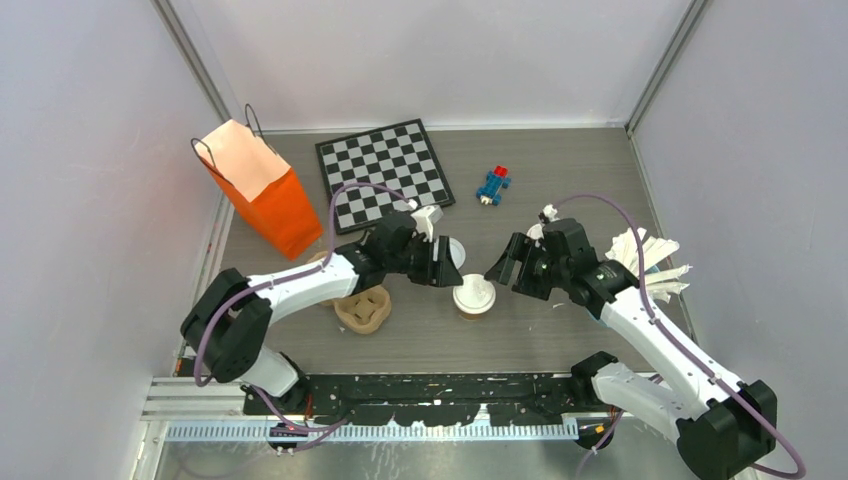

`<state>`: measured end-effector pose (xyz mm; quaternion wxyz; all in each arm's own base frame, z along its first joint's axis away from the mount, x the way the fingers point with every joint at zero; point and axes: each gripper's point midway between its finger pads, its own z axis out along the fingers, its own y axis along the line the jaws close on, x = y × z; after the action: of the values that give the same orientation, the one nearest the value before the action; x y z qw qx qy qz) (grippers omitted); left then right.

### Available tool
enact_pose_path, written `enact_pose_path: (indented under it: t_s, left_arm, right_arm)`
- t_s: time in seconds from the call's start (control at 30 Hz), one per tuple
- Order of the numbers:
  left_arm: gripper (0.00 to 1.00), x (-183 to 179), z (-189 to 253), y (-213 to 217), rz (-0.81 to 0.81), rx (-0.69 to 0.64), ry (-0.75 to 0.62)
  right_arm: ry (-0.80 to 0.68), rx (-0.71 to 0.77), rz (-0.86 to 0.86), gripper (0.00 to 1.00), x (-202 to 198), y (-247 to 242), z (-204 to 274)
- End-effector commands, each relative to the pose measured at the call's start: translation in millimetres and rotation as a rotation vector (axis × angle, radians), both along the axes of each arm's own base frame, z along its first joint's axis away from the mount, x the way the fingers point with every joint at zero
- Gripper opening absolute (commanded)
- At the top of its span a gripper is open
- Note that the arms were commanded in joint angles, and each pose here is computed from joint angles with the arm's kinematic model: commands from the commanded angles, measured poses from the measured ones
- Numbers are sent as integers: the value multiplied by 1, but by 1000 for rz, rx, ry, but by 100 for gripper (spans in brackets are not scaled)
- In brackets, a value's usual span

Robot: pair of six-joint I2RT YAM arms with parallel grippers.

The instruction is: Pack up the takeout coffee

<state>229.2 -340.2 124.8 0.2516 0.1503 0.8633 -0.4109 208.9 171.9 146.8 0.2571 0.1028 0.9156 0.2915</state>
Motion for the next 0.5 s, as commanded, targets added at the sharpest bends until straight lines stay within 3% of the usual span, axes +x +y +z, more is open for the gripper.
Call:
enact_pose_path:
  t_s: [0.0, 0.47]
  left_arm:
    - [58, 2, 7, -13, -56, -43, -17]
    - [50, -5, -22, -16, -55, -49, 66]
  right_arm:
    - [-3, 120, -19, 76, -2, 15, 3]
    - [51, 199, 22, 53, -10, 31, -39]
